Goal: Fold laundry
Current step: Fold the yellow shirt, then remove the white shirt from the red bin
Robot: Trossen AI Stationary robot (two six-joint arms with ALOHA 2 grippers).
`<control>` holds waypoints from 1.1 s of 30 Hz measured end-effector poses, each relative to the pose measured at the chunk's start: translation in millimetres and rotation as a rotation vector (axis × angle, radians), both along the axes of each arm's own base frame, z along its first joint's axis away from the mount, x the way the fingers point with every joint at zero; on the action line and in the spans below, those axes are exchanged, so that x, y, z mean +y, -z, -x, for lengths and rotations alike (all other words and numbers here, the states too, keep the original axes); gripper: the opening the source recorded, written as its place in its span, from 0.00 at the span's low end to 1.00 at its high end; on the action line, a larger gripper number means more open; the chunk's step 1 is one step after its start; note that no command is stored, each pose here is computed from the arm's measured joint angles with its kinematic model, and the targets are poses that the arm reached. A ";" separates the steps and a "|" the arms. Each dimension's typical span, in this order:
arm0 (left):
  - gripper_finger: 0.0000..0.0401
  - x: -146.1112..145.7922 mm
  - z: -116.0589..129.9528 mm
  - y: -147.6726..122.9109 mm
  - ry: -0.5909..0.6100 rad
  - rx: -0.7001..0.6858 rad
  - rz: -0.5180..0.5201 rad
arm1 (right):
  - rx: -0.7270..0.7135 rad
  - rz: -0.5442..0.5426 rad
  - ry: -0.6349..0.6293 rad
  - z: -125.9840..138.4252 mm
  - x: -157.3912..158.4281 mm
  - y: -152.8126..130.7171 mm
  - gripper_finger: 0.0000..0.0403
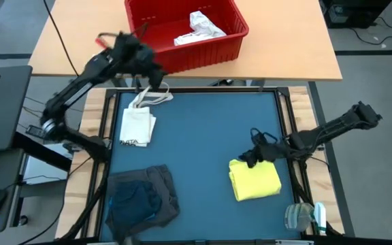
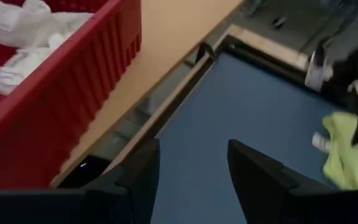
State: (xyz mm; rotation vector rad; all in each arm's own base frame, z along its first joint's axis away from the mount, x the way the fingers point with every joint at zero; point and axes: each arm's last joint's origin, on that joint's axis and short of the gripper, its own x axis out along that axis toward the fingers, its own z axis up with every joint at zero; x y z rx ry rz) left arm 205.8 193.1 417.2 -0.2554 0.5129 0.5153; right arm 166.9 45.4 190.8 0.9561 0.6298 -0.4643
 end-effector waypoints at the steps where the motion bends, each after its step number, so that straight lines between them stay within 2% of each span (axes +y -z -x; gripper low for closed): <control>1: 0.47 16.5 -4.0 7.8 -0.002 -0.014 0.019 | 0.024 -0.025 -0.003 -1.6 -5.4 1.5 0.44; 6: 0.47 83.4 -7.6 56.3 -0.113 0.039 0.123 | 0.296 -0.172 -0.125 7.1 -11.3 25.1 0.42; 10: 0.47 106.9 -5.9 78.5 -0.097 0.070 0.147 | 0.331 -0.217 -0.186 9.6 -6.5 26.3 0.42; 15: 0.47 123.7 -4.9 84.1 -0.113 0.037 0.100 | 0.383 -0.345 -0.348 15.8 6.2 23.8 0.42; 19: 0.47 138.4 4.0 74.1 -0.096 -0.068 0.018 | 0.249 -0.330 -0.369 8.4 11.7 -7.0 0.42; 24: 0.47 157.4 12.3 52.4 -0.077 -0.151 -0.071 | 0.070 -0.201 -0.188 0.1 2.0 -38.8 0.42; 29: 0.47 173.7 2.1 37.8 0.004 -0.160 -0.165 | -0.084 -0.177 -0.094 -9.7 -7.1 -51.7 0.42; 33: 0.47 190.3 -11.9 41.2 0.051 -0.124 -0.232 | -0.143 -0.197 -0.032 -14.2 -13.2 -56.1 0.42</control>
